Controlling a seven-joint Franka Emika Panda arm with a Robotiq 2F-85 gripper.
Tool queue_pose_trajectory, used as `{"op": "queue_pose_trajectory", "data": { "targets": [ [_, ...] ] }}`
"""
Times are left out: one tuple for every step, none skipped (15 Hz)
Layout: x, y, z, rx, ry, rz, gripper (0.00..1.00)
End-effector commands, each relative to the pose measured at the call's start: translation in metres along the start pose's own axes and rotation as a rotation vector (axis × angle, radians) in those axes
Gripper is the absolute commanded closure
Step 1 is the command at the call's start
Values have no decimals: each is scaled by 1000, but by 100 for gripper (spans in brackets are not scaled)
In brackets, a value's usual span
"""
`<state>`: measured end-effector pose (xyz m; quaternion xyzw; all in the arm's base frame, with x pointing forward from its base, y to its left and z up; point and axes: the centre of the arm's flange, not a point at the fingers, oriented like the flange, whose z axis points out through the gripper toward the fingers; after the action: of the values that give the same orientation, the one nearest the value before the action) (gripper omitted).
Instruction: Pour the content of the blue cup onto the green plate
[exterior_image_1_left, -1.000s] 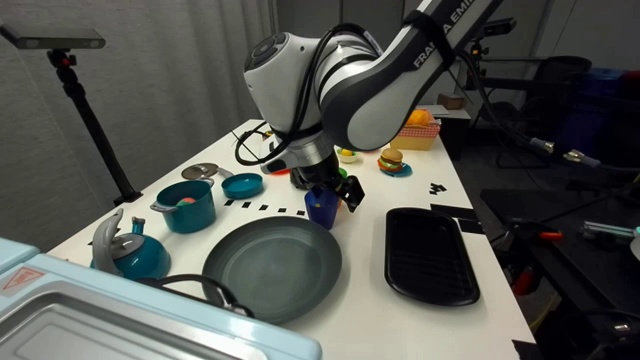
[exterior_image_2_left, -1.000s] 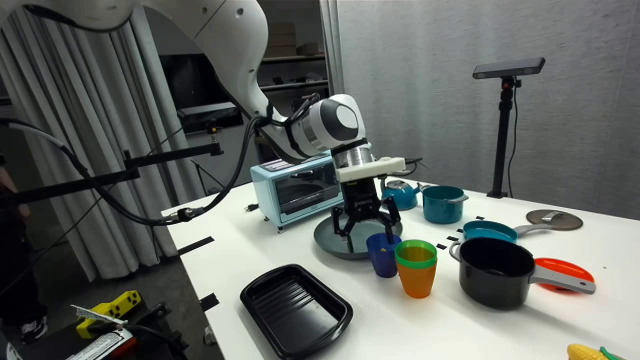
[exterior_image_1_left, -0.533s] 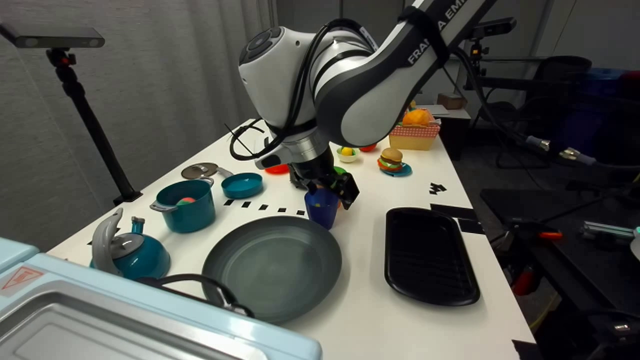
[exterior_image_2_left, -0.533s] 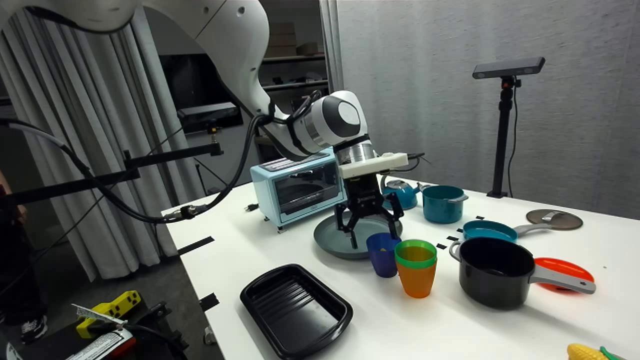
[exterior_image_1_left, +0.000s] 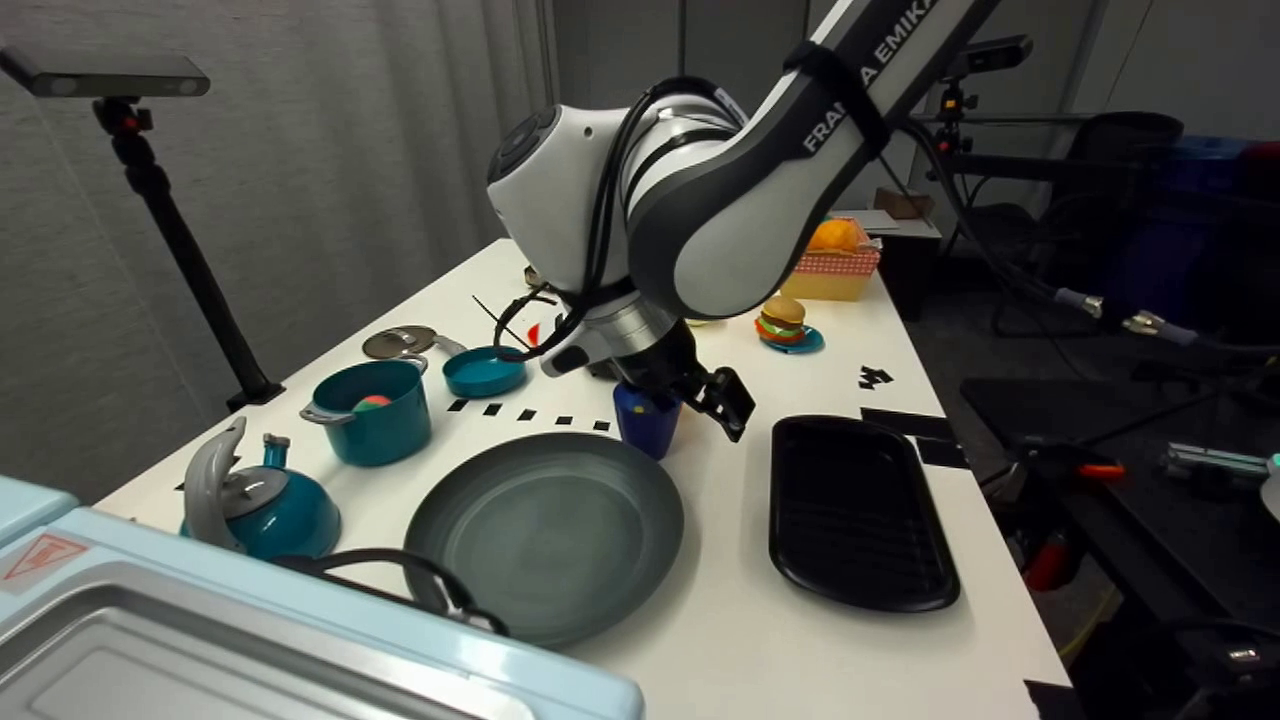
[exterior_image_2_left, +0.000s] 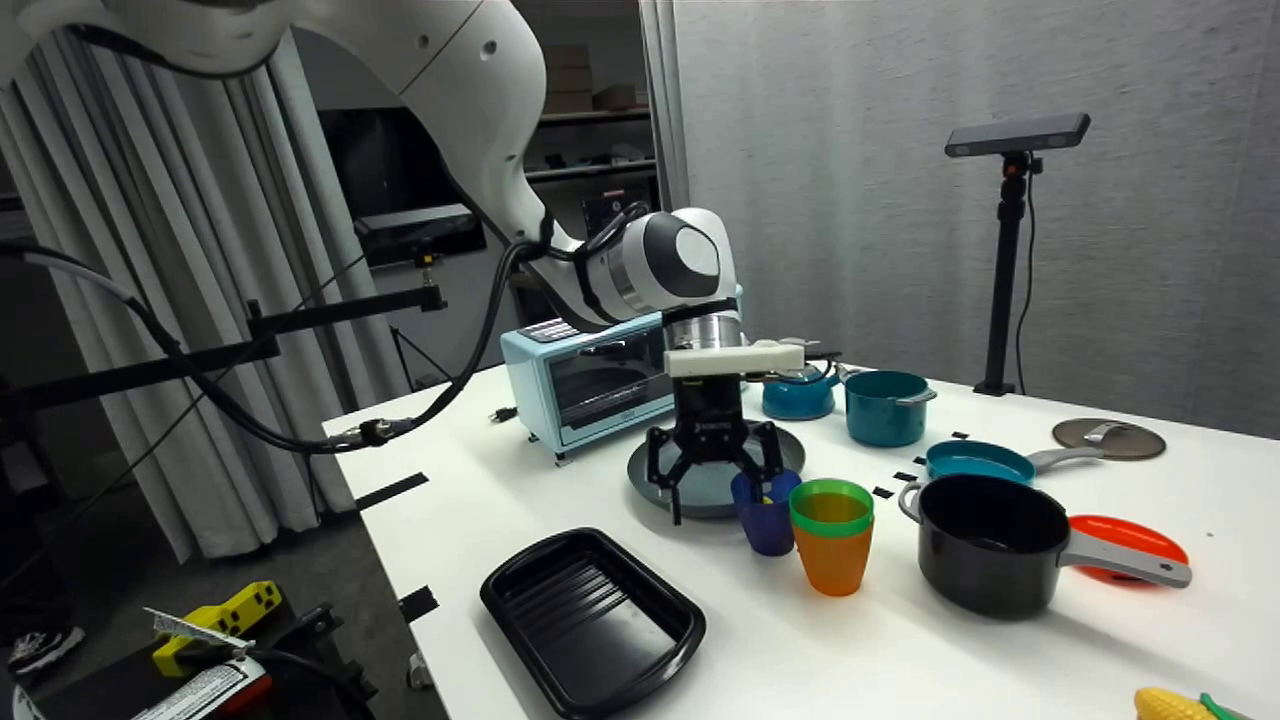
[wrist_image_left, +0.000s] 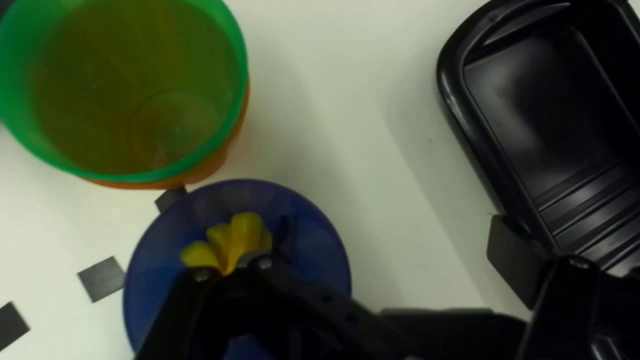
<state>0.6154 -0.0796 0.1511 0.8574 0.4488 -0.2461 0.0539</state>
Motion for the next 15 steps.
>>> {"op": "queue_pose_trajectory", "data": {
  "targets": [
    [1,1,3,64,-10,-23,34],
    [1,0,4,66,-16,-22,42],
    [1,0,4,67,-18,-25,49],
    [1,1,5,61,-21,-29,58],
    [1,1,5,58,-21,-33,65],
    [1,1,6,52,-22,-33,73],
    [1,2,6,47,-24,-34,81],
    [1,2,6,37,-27,-34,87],
    [0,3,5,31,-30,-34,96],
    [0,4,5,22,-37,-31,99],
    [-1,5,4,11,-49,-30,100],
    [-3,7,2,-7,-64,-30,100],
    [-4,9,0,-20,-72,-33,98],
    [-5,10,1,-34,-89,-47,98],
    [-6,11,1,-45,-97,-61,98]
  ]
}}
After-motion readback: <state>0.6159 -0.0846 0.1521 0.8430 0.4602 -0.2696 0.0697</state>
